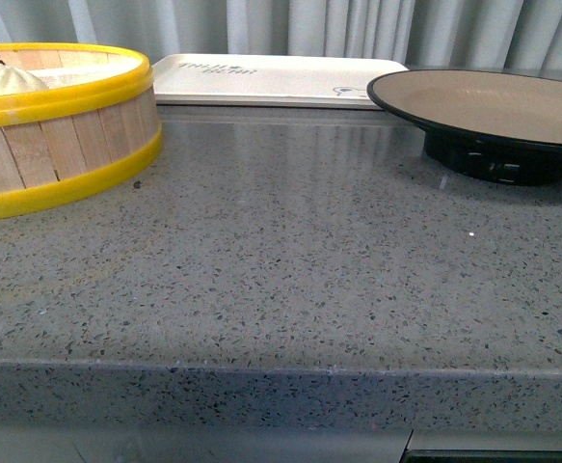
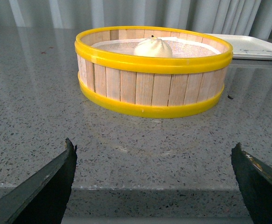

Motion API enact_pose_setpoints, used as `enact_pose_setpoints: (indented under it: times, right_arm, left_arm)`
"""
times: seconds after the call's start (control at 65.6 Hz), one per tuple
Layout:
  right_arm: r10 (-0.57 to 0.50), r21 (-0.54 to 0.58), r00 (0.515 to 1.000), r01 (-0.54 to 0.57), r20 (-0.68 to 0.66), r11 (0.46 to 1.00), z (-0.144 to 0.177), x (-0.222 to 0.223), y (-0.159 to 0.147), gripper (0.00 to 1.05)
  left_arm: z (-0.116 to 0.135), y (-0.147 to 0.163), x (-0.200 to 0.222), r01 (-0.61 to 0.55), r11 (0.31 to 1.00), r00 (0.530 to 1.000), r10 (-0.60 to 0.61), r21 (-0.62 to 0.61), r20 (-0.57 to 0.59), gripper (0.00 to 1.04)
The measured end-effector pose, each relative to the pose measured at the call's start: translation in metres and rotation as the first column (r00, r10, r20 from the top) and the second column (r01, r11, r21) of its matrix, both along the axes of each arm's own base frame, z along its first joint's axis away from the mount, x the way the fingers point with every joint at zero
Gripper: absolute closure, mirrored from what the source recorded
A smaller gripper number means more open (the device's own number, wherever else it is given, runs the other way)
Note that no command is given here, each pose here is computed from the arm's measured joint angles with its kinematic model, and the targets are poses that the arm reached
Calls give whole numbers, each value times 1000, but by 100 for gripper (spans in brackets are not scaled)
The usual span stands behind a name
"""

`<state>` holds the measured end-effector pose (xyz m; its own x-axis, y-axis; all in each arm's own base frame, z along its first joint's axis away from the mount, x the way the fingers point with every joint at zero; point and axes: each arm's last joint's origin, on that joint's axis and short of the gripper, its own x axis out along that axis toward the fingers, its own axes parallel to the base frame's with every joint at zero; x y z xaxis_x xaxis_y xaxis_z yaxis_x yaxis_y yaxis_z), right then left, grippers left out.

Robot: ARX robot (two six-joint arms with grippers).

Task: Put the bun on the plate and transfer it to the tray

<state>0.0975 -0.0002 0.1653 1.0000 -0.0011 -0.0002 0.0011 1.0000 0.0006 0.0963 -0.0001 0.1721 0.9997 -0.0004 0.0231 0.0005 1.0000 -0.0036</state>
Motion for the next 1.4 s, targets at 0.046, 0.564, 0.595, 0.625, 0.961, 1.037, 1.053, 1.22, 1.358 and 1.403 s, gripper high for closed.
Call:
enact_pose_setpoints:
  times: [0.046, 0.564, 0.595, 0.625, 0.961, 1.037, 1.053, 1.22, 1.358, 1.403]
  right_arm:
    - [0, 0, 1000, 0, 0, 1000, 0, 0, 0, 8]
    - [0, 0, 1000, 0, 0, 1000, 0, 0, 0, 8]
    - [0, 0, 1000, 0, 0, 1000, 0, 0, 0, 8]
    - [0, 0, 1000, 0, 0, 1000, 0, 0, 0, 8]
    - [0, 0, 1000, 0, 0, 1000, 0, 0, 0, 8]
    - [3, 0, 1000, -3, 0, 1000, 0, 0, 0, 8]
    - [1, 0, 1000, -1, 0, 1000, 0, 0, 0, 8]
    - [0, 0, 1000, 0, 0, 1000, 0, 0, 0, 8]
    - [0, 0, 1000, 0, 0, 1000, 0, 0, 0, 8]
    - [0, 0, 1000, 0, 0, 1000, 0, 0, 0, 8]
  left_arm:
    - [0, 0, 0, 0, 1000, 1000, 0, 0, 0, 7]
    - [0, 0, 0, 0, 1000, 1000, 0, 0, 0, 7]
    - [0, 0, 0, 0, 1000, 1000, 0, 0, 0, 7]
    - [0, 0, 0, 0, 1000, 1000, 0, 0, 0, 7]
    - [0, 1, 1, 52, 997, 961, -67, -62, -269, 7]
    - [6, 6, 5, 29, 993, 902, -76, -116, -424, 7]
    - [9, 8, 7, 19, 992, 894, -74, -127, -441, 7]
    - [63, 31, 18, -30, 985, 947, -27, -171, -321, 7]
    - [122, 52, 34, -137, 980, 979, 112, -146, -169, 7]
    - [139, 51, 48, -134, 982, 983, 116, -130, -140, 7]
